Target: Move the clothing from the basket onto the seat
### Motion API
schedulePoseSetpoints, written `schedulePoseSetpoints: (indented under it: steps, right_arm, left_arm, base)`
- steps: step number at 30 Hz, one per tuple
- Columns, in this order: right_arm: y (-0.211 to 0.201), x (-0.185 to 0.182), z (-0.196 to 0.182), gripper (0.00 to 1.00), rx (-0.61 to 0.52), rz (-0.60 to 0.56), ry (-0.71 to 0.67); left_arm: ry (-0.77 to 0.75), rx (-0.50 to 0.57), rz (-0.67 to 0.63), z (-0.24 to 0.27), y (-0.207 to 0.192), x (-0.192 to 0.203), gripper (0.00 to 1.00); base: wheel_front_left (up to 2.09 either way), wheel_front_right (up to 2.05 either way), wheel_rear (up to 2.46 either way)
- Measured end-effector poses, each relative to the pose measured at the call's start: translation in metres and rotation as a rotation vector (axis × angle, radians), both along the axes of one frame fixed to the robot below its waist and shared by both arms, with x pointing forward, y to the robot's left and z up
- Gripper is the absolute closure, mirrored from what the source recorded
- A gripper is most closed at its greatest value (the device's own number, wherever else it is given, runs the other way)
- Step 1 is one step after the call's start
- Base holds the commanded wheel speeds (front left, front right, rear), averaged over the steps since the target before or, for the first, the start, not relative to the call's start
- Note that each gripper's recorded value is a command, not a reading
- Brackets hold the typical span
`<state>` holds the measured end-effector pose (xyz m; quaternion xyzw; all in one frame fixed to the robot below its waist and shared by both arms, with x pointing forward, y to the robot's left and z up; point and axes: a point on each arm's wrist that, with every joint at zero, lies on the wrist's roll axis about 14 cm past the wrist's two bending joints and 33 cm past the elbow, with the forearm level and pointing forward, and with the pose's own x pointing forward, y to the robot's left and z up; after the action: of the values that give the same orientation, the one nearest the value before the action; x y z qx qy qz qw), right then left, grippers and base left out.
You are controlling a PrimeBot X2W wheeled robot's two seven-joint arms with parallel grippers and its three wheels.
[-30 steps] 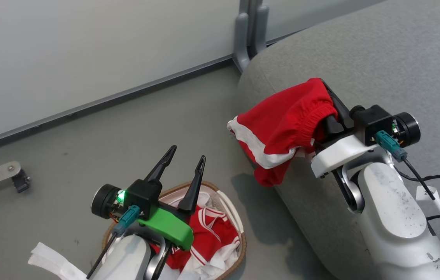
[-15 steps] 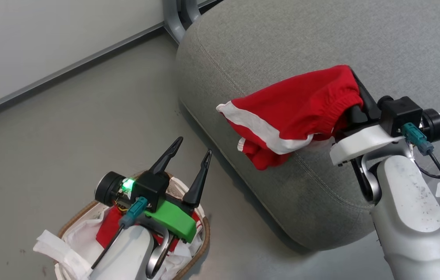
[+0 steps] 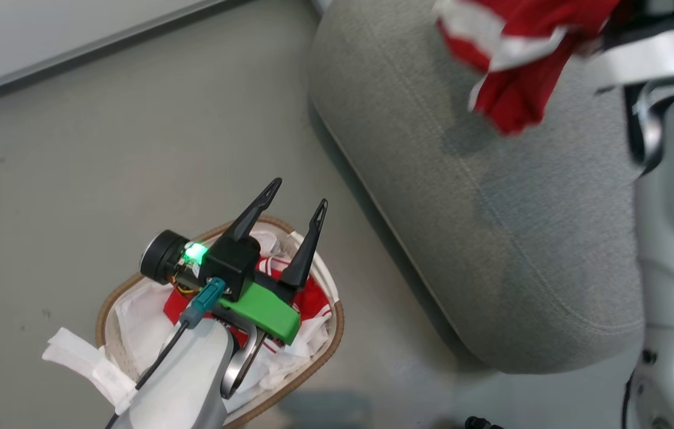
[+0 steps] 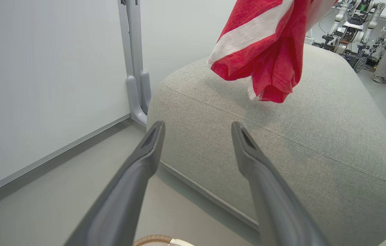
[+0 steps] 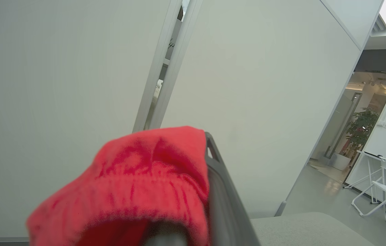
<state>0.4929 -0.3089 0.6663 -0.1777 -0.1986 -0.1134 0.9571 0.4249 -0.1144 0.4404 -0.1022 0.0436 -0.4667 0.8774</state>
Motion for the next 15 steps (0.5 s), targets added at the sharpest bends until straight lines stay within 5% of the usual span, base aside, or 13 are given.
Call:
schedulePoseSetpoints:
  steps: [7, 15]
  right_arm:
    - [-0.02, 0.045, 0.036, 1.0, -0.084, -0.043, -0.084]
    - [-0.063, 0.09, 0.007, 1.0, -0.104, -0.137, -0.015]
  left_arm:
    - [0.006, 0.017, 0.046, -0.017, 0.016, 0.021, 0.0]
    - [0.034, 0.043, 0.107, -0.041, 0.04, 0.038, 0.0]
  base:
    - [0.0, 0.0, 0.0]
    - [0.0, 0.0, 0.0]
